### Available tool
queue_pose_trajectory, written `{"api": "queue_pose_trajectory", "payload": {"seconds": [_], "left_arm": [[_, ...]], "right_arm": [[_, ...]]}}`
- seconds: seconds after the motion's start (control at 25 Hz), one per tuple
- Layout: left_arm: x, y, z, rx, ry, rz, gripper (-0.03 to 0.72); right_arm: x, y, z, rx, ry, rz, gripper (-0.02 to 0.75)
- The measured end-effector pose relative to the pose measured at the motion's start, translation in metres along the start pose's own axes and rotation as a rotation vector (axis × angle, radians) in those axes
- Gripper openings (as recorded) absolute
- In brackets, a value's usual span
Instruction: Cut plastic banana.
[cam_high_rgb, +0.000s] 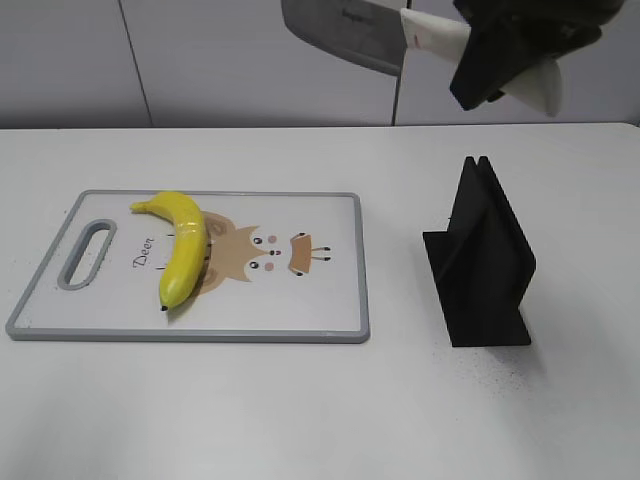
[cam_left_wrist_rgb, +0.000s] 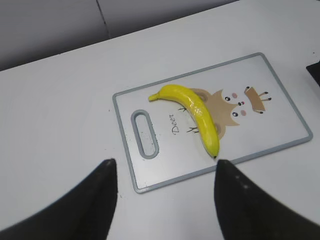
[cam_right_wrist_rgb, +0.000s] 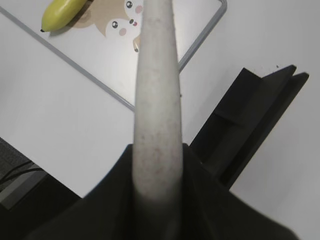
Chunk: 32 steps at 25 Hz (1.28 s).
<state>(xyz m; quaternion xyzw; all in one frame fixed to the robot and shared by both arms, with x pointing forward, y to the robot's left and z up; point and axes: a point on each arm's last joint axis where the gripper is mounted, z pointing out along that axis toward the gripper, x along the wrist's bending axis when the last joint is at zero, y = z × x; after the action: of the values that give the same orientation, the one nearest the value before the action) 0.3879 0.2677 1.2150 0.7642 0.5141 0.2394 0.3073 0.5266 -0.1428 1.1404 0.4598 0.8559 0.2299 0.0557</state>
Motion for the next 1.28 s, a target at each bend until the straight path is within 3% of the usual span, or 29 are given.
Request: {"api": "queue_pose_trajectory", "payload": {"seconds": [0.44,1.0,1.28], "left_arm": [[-0.014,-0.088,-0.021,-0.016,0.057,-0.098,0.587],[-0.029,-0.195,-0.026,-0.137,0.131,-0.090,0.586],[-0.036,-0.222,-0.027,-0.224,0.123,-0.089,0.586]], "right_arm": [[0.006,-0.052,-0.009,-0.034,-0.009,0.114,0.181],[0.006,-0.097,0.004,-0.061,-0.023,0.254,0.181],[0.003,-0.114,0.004,-0.068,-0.081,0.324,0.181]]}}
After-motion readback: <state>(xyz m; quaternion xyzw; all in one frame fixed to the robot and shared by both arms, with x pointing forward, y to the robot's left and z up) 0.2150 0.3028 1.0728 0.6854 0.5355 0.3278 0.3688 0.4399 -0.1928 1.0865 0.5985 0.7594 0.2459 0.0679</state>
